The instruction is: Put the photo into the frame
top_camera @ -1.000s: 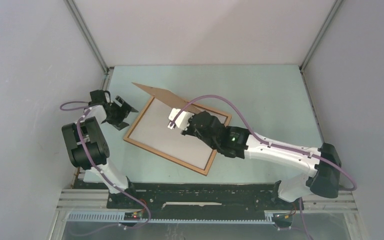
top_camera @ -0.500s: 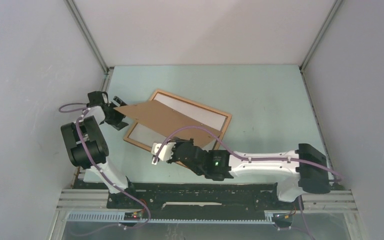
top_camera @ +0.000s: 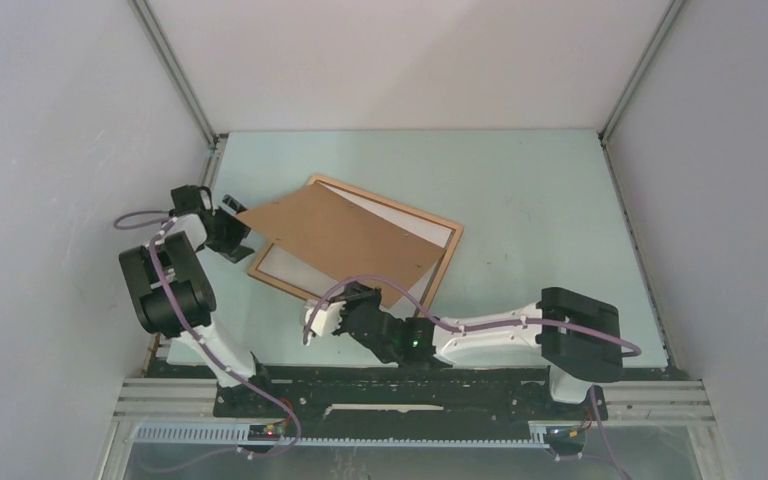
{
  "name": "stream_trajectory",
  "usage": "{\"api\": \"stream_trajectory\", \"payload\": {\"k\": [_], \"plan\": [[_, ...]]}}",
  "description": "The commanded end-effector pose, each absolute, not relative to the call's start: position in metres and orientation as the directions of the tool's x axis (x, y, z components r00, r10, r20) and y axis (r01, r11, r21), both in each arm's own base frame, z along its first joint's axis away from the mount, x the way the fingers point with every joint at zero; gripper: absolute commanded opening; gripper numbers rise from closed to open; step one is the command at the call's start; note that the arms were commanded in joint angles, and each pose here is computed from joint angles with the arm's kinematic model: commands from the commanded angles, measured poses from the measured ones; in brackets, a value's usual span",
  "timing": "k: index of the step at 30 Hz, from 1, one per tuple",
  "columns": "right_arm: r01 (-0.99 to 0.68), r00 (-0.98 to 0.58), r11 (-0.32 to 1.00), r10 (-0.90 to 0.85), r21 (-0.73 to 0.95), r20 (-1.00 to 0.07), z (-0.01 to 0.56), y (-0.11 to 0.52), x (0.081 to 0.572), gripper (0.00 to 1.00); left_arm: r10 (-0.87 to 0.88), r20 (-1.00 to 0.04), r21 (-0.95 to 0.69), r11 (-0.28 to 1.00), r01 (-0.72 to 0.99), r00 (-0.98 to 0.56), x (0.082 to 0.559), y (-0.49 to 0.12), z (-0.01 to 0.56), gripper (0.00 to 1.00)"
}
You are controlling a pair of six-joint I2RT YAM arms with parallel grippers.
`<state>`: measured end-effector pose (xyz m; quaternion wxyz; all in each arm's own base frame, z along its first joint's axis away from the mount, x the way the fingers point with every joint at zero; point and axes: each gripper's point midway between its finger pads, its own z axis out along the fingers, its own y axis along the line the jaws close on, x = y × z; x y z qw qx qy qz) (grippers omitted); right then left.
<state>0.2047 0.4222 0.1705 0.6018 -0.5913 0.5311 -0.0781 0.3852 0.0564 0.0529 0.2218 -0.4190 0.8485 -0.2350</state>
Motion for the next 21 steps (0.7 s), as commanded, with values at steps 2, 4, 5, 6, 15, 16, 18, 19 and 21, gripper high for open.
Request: {"api": "stream_trajectory", "payload": {"k": [2,4,5,6,15,16,18,19,21], "plan": [[-0.578,0.405,0.278,-0.718,-0.767,-0.566,0.147,0.423,0.195,0.12,-0.817,-0.263,-0.616,0.551,-0.562,-0.513,0.383,0.074,0.084,0.9],[-0.593,0.401,0.272,-0.716,-0.758,-0.571,0.143,0.421,0.194,0.2,-0.819,-0.306,-0.607,0.561,-0.563,-0.486,0.381,0.086,0.098,0.9],[-0.592,0.398,0.275,-0.718,-0.757,-0.572,0.142,0.421,0.195,0.23,-0.819,-0.328,-0.605,0.565,-0.562,-0.47,0.379,0.092,0.105,0.9],[-0.593,0.392,0.279,-0.72,-0.756,-0.573,0.141,0.419,0.197,0.24,-0.82,-0.355,-0.601,0.568,-0.563,-0.449,0.378,0.1,0.114,0.9],[-0.683,0.204,0.311,-0.787,-0.66,-0.582,0.114,0.378,0.216,0.4,-0.839,-0.426,-0.63,0.544,-0.555,-0.34,0.369,0.124,0.149,0.9],[-0.69,0.189,0.318,-0.788,-0.651,-0.586,0.113,0.375,0.217,0.45,-0.839,-0.427,-0.637,0.544,-0.547,-0.337,0.37,0.123,0.151,0.9],[-0.687,0.166,0.327,-0.798,-0.649,-0.579,0.112,0.369,0.22,0.48,-0.841,-0.428,-0.661,0.541,-0.52,-0.33,0.372,0.119,0.156,0.9],[-0.69,0.154,0.331,-0.802,-0.644,-0.578,0.11,0.366,0.221,0.5,-0.845,-0.422,-0.672,0.535,-0.512,-0.328,0.372,0.117,0.157,0.9],[-0.692,0.133,0.341,-0.806,-0.636,-0.576,0.106,0.363,0.224,0.56,-0.85,-0.414,-0.69,0.527,-0.496,-0.327,0.374,0.114,0.158,0.9]]}}
